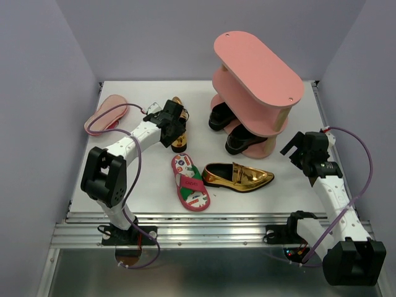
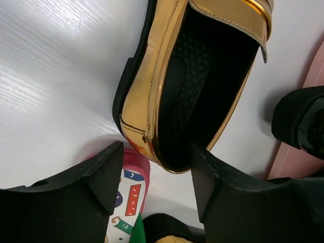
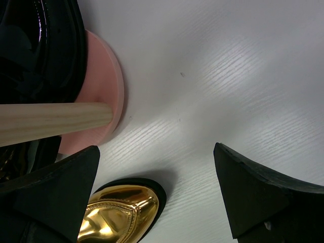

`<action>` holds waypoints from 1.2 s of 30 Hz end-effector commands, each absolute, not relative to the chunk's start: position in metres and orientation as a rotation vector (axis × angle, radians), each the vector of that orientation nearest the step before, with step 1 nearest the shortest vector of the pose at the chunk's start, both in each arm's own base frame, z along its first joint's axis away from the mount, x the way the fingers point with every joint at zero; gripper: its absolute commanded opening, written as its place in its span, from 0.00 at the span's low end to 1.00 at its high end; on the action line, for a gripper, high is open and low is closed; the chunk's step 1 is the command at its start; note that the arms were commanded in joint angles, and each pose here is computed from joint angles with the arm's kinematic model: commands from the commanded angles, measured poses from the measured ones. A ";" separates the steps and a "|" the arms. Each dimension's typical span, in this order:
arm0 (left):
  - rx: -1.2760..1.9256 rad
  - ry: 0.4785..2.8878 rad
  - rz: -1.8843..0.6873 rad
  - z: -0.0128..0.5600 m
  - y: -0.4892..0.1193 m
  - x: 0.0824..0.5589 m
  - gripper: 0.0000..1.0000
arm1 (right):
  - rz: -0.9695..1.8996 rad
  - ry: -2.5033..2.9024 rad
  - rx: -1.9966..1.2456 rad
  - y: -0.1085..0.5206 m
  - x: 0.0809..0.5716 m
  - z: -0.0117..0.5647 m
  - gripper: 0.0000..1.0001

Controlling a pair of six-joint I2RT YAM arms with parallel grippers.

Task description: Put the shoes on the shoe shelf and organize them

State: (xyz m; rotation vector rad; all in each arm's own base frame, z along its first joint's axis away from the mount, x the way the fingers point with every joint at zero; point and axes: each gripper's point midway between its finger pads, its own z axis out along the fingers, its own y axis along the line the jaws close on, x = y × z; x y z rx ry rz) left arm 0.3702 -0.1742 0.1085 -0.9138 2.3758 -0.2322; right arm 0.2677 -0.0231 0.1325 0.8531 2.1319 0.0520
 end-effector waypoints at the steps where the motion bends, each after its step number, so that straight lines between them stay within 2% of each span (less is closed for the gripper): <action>1: -0.943 2.388 -0.187 0.099 -0.171 0.365 0.62 | 0.072 2.072 0.829 -0.024 0.276 0.148 1.00; 3: -0.935 2.399 -0.168 0.094 -0.169 0.364 0.56 | 0.075 2.075 0.828 -0.024 0.277 0.148 1.00; 9: -0.937 2.428 -0.136 0.078 -0.168 0.359 0.61 | 0.079 2.078 0.833 -0.023 0.276 0.147 1.00; 11: -0.938 2.419 -0.141 0.078 -0.168 0.360 0.55 | 0.080 2.073 0.830 -0.023 0.276 0.148 1.00; 13: -0.943 2.417 -0.129 0.079 -0.165 0.360 0.45 | 0.082 2.066 0.832 -0.023 0.276 0.150 1.00; 14: -0.941 2.408 -0.126 0.082 -0.165 0.362 0.34 | 0.082 2.067 0.833 -0.023 0.275 0.150 1.00; 16: -0.929 2.405 -0.103 0.085 -0.161 0.362 0.20 | 0.081 2.069 0.831 -0.023 0.275 0.150 1.00; 17: -0.926 2.384 -0.089 0.090 -0.158 0.366 0.00 | 0.081 2.069 0.831 -0.023 0.275 0.150 1.00; 22: -0.772 2.331 -0.011 0.121 -0.143 0.386 0.00 | 0.082 2.060 0.830 -0.023 0.275 0.153 1.00; 26: -0.404 2.361 0.057 0.143 -0.145 0.411 0.00 | 0.083 2.061 0.828 -0.023 0.275 0.153 1.00; 36: 0.098 2.408 0.083 0.143 -0.150 0.425 0.00 | 0.094 2.054 0.825 -0.022 0.275 0.156 1.00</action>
